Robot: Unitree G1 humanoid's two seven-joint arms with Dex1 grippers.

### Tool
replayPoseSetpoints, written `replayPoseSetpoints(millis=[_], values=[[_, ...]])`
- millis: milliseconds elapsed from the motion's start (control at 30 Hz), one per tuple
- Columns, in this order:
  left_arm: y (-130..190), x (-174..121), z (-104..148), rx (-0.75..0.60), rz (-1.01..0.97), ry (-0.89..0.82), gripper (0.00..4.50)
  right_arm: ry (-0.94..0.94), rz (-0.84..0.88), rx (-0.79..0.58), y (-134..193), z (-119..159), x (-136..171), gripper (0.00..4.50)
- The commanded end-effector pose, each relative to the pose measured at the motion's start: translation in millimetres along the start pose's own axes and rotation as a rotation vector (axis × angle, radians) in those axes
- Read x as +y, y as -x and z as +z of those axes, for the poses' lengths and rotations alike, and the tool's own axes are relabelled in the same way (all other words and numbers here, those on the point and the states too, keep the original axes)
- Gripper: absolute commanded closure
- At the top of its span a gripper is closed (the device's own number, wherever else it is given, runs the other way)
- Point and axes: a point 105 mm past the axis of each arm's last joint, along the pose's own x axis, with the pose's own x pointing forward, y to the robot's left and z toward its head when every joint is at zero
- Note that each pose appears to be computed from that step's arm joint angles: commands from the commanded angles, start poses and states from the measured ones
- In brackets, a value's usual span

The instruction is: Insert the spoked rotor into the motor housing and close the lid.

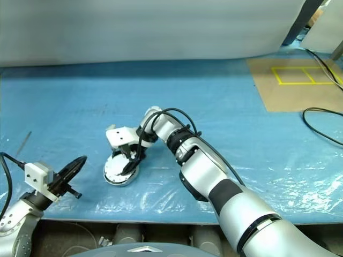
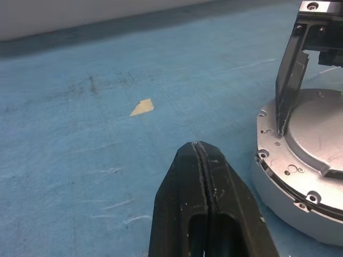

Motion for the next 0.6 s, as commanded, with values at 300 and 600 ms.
replayPoseSetpoints(millis=[300,600], values=[[-3.7,-3.8,5.0,-0.015,0.003,-0.017,4.5,-0.08,-0.059,-0.134,-15.8,13.3,-5.6,1.53],[-10.5,-9.2,0.4,-0.013,-0.026,0.0,4.5,-0.108,-0.156,-0.222,-20.2,16.8,-11.0,1.53]])
